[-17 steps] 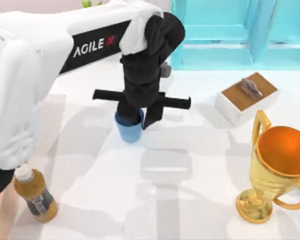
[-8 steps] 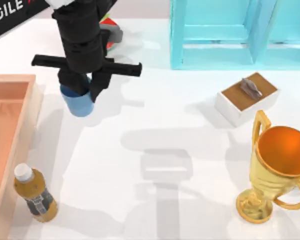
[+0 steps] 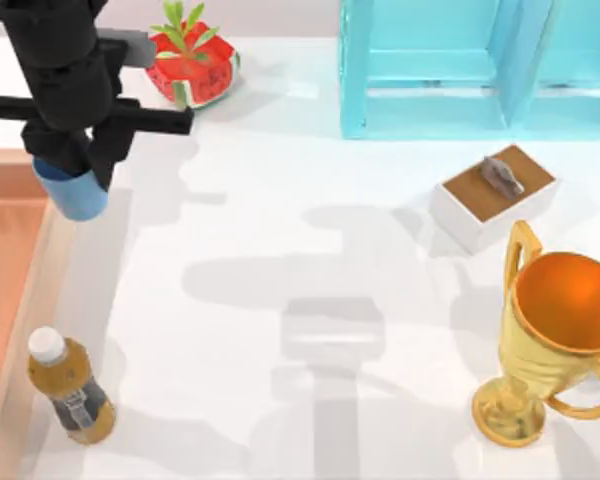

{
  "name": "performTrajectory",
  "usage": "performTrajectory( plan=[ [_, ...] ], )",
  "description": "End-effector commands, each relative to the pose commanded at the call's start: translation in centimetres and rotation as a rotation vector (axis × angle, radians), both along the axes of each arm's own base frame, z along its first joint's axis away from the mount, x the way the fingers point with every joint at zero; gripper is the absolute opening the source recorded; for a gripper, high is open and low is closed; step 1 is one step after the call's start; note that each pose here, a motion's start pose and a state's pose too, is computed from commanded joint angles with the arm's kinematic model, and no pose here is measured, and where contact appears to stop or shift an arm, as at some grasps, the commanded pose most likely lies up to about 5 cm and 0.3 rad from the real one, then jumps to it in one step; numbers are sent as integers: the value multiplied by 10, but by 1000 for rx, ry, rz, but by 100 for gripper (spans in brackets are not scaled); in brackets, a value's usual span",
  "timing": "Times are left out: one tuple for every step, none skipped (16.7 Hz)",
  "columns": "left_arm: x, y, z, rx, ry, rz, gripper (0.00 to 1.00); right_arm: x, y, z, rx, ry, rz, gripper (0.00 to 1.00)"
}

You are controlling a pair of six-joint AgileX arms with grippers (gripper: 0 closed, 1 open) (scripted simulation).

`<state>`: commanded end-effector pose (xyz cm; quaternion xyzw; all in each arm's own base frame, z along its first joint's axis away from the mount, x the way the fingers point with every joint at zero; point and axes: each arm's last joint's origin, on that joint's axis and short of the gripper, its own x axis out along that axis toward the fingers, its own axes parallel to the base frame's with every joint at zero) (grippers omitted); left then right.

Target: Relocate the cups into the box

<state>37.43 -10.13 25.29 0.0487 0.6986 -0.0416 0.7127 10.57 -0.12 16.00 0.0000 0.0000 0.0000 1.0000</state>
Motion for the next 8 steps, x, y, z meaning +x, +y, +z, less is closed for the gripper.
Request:
performTrajectory(
  plan=[
    [-2, 25, 4, 3, -1, 21, 0, 0, 0, 0, 0, 0, 0, 100],
    [-6, 52, 8, 6, -1, 44, 0, 0, 0, 0, 0, 0, 0, 100],
    [-12, 77, 11, 8, 1, 66, 0, 0, 0, 0, 0, 0, 0, 100],
    [-20, 101, 14, 10, 3, 86, 0, 0, 0, 0, 0, 0, 0, 100],
    [-29, 120, 17, 12, 3, 99, 0, 0, 0, 0, 0, 0, 0, 100],
    [-37, 135, 20, 13, 3, 106, 0, 0, 0, 0, 0, 0, 0, 100],
    [-45, 146, 22, 14, 2, 108, 0, 0, 0, 0, 0, 0, 0, 100],
    [-51, 153, 23, 15, 1, 108, 0, 0, 0, 0, 0, 0, 0, 100]
  ],
)
